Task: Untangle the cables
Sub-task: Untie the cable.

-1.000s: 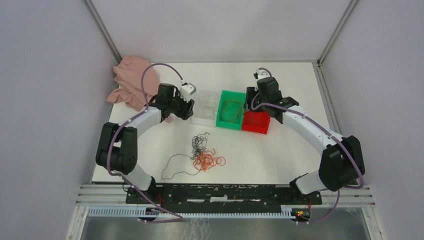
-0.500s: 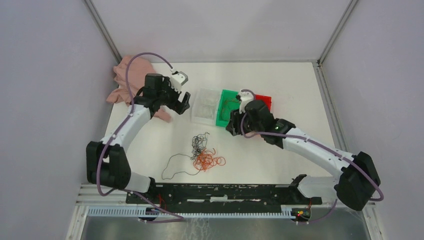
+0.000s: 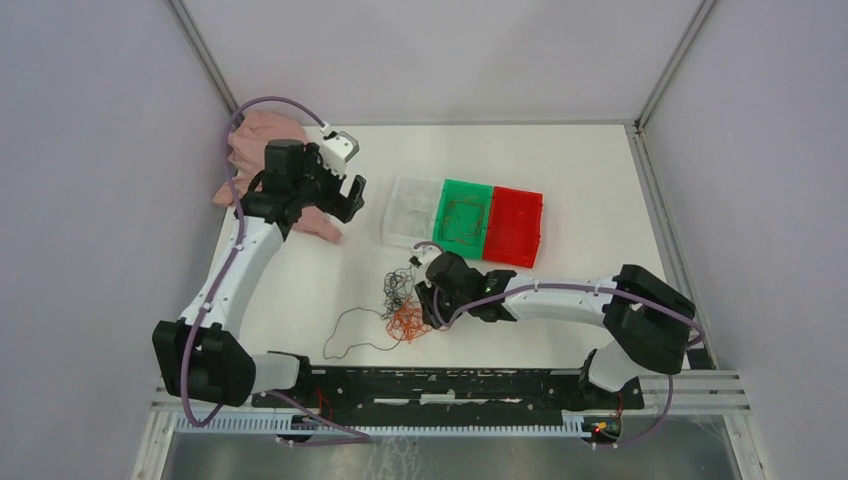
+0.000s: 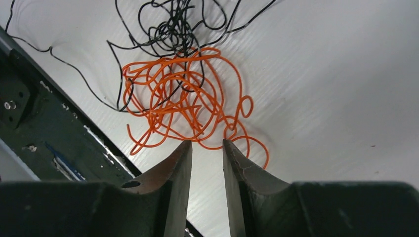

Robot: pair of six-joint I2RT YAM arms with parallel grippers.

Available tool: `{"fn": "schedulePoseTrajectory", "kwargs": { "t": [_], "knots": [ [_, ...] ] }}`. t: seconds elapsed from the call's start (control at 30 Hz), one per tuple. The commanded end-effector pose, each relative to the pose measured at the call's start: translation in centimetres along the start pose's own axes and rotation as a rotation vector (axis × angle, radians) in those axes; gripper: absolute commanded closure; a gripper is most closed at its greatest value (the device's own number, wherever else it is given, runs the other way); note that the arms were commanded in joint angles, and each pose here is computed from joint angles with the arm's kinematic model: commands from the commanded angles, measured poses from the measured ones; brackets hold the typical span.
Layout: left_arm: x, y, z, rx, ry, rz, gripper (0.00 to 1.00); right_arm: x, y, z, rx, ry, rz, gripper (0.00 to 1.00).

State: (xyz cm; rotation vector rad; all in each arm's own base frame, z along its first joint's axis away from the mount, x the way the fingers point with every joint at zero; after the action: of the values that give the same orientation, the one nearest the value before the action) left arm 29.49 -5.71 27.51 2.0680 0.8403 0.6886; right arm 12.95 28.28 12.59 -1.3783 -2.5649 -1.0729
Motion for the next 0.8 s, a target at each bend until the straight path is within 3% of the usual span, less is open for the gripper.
{"fn": "schedulePoseTrajectory", "kwargs": {
  "t": [0.0,0.1,0.2,0.43,0.77],
  "knots": [
    [0.5,2.3,-2.3,-0.060,0.048,0.010,0.01,1.0,3.4,-0.5,-0.174,-0.040,0.019,0.67],
    [0.2,2.3,-2.5,-0.057,0.028,0.009,0.01,1.2,4.3,-1.2,-0.220,-0.054,0.020,0.68],
    [-0.1,2.1,-2.6,-0.050,0.000,0.007,0.01,1.1,4.6,-1.4,-0.220,-0.089,0.019,0.58],
    [-0.1,2.5,-3.2,-0.051,0.010,0.010,0.01,0.3,4.4,-0.7,-0.212,-0.187,0.044,0.57],
    [0.4,3.9,-4.7,-0.087,0.068,0.033,0.01,0.5,4.1,0.3,-0.177,-0.169,0.067,0.70]
  ]
}}
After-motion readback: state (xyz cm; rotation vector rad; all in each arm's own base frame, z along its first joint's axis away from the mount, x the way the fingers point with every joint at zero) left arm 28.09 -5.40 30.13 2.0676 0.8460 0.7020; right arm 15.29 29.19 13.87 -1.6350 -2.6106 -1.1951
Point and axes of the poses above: each gripper's point midway between its finger pads, its own z axis out along the fingers, its own x axis along the line the jaws close on, y = z × x, the point moved 10 cm from there along -z, back along the fingers, and after that the axes turned 3 degrees about z, right-handed, at the moved point
